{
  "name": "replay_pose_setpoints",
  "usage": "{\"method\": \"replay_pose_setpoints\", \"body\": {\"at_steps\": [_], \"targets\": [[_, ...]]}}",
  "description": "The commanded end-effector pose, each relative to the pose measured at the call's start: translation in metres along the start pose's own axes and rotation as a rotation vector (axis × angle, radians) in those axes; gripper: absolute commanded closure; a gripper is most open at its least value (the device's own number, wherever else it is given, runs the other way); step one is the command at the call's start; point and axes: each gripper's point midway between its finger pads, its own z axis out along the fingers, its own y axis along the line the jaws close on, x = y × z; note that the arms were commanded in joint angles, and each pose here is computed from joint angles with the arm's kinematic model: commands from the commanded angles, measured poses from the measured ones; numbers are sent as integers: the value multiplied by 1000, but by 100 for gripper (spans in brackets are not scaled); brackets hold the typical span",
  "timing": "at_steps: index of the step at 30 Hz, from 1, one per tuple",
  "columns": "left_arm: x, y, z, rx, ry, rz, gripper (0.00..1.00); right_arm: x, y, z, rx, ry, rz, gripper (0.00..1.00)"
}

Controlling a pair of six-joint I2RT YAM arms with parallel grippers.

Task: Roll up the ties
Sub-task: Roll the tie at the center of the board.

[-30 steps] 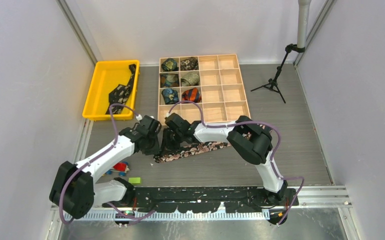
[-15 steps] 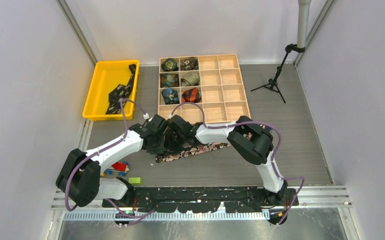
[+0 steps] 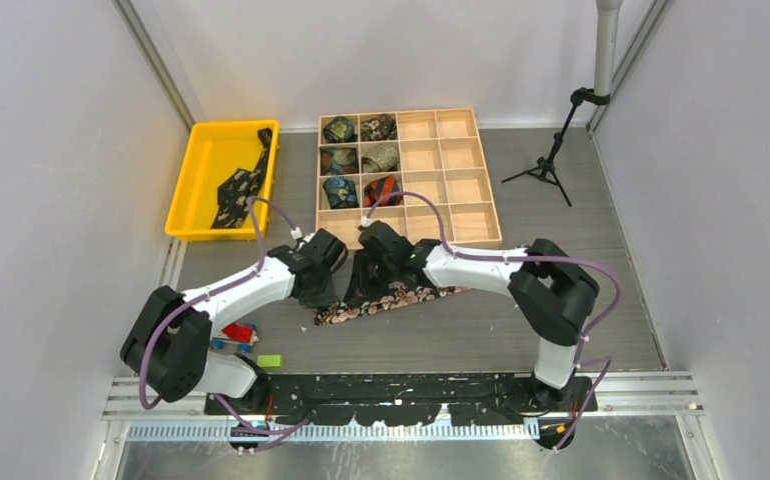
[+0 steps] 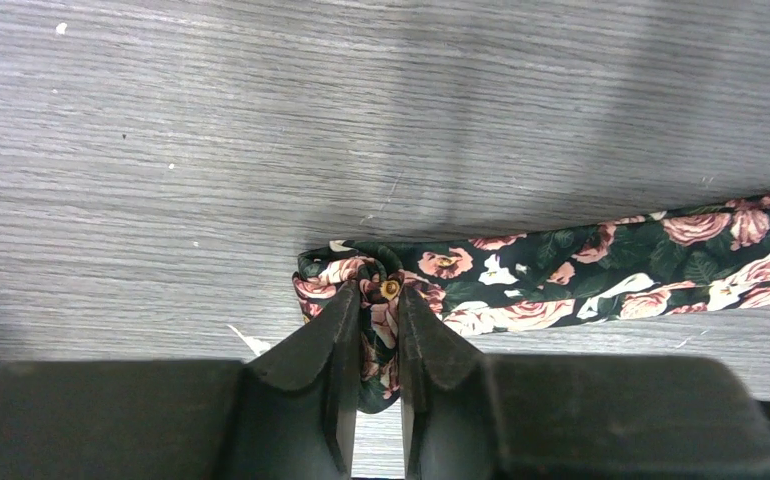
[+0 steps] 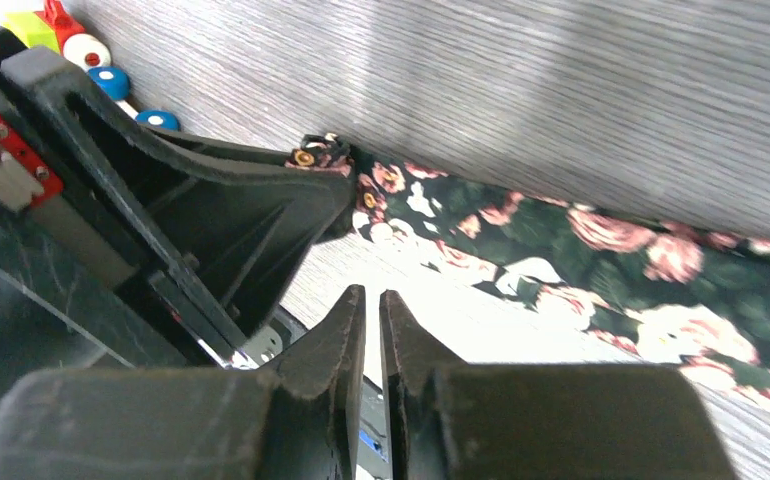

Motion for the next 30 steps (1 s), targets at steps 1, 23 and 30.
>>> {"method": "replay_pose_setpoints", "body": {"at_steps": [1, 23, 30], "targets": [[-12, -14, -2, 21, -40, -41, 76, -10, -13, -25, 28, -67, -12, 84], [-18, -16, -35, 91, -110, -73, 50, -20, -1, -40, 2, -86, -12, 83], [-22, -11, -45, 101, -159, -72, 53, -21, 11, -43, -15, -83, -26, 83]]}}
